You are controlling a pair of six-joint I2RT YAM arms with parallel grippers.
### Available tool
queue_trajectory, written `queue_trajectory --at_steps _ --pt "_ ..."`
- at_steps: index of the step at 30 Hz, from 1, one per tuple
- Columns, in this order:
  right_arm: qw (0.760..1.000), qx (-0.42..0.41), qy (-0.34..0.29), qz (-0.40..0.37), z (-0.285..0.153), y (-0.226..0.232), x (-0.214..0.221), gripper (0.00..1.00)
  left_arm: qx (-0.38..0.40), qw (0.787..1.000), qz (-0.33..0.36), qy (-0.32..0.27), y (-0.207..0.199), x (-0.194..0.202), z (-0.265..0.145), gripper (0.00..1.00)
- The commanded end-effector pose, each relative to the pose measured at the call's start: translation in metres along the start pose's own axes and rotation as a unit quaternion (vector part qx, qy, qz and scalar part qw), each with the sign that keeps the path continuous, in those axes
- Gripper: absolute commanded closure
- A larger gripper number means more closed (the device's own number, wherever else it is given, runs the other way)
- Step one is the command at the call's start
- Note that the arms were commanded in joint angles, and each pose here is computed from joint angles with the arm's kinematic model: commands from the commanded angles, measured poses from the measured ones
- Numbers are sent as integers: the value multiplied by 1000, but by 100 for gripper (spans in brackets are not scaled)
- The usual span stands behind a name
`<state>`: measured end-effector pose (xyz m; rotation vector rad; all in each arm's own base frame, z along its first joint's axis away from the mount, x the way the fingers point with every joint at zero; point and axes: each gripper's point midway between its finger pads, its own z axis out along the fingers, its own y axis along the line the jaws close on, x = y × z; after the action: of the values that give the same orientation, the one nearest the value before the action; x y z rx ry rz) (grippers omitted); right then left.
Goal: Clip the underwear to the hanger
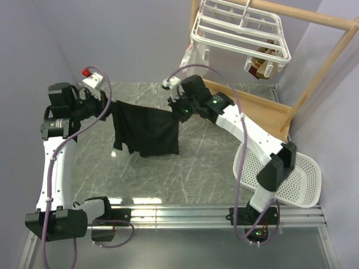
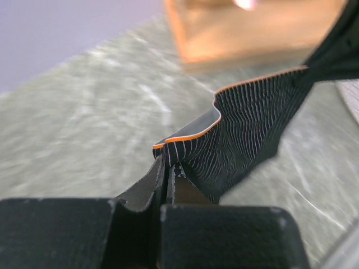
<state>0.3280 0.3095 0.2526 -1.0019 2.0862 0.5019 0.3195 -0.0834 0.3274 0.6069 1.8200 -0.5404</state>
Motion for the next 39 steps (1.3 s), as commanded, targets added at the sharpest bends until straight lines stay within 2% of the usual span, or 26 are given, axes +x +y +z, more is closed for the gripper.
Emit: queue_trajectory --at_steps 1,2,3,5,7,8,9,10,11,12,13,14,15,16,17,18,20,22,27,28,30,31,32,34,36,39 --pt "994 72 -69 -35 0 -27 -68 100 -82 996 20 -31 34 -36 -22 100" --pt "993 83 -66 -44 12 -34 -73 100 -99 995 15 -28 47 -35 -25 100" --pt "990 92 -92 -53 6 -38 -95 100 -109 993 20 -33 53 -42 -29 100" --pt "985 111 -111 -70 9 -47 -111 100 -122 991 32 -37 64 -45 -35 100" --pt "985 108 -109 -79 25 -48 -106 100 -115 991 51 -37 62 -45 -41 100" --pt "981 109 -135 -89 22 -47 -115 100 -93 992 80 -35 55 -42 -41 100" --pt "986 96 -105 -91 43 -45 -82 100 -72 995 73 -14 46 -25 -39 100" --pt "986 91 -102 -95 48 -42 -71 100 -49 995 84 -9 34 -17 -41 100" --pt "982 90 -129 -107 43 -40 -74 100 -3 992 128 -2 17 -7 -41 100" --pt "987 79 -89 -108 62 -37 -32 100 41 993 104 29 -4 23 -42 100" --pt "986 76 -83 -121 66 -35 -21 100 70 990 111 44 -20 38 -45 100" --pt "986 78 -74 -127 63 -35 -9 98 112 977 171 56 -36 53 -42 100" --pt "988 70 -42 -130 71 -32 23 96 148 971 167 82 -50 83 -39 100" --pt "987 66 -31 -142 70 -31 36 89 181 964 161 108 -69 106 -45 100" --pt "986 70 -31 -150 61 -31 40 81 225 947 199 118 -87 123 -42 100" --pt "986 67 -8 -153 62 -30 64 63 250 938 188 152 -97 156 -42 100" --pt "987 66 6 -148 49 -30 75 43 285 922 203 166 -120 173 -33 100" --pt "991 52 28 -117 39 -27 89 33 315 909 199 189 -136 194 -28 100" --pt "998 42 48 -19 4 -45 107 28 419 858 203 215 -202 215 -17 99" --pt "998 38 58 3 -2 -45 114 28 445 839 210 232 -219 225 -19 96" --pt "997 33 55 36 -14 -51 116 28 463 825 227 231 -236 231 -14 77" --pt "996 29 66 50 -19 -51 122 28 481 807 241 241 -250 238 -16 68" --pt "996 28 67 56 -22 -50 123 28 489 800 249 242 -255 240 -15 51" --pt "994 25 77 75 -28 -49 128 29 502 786 262 248 -266 237 -11 42" --pt "993 16 79 88 -31 -46 132 29 495 789 270 244 -268 217 2 37" --pt "991 14 79 104 -35 -44 137 30 445 821 282 221 -252 185 32 36"
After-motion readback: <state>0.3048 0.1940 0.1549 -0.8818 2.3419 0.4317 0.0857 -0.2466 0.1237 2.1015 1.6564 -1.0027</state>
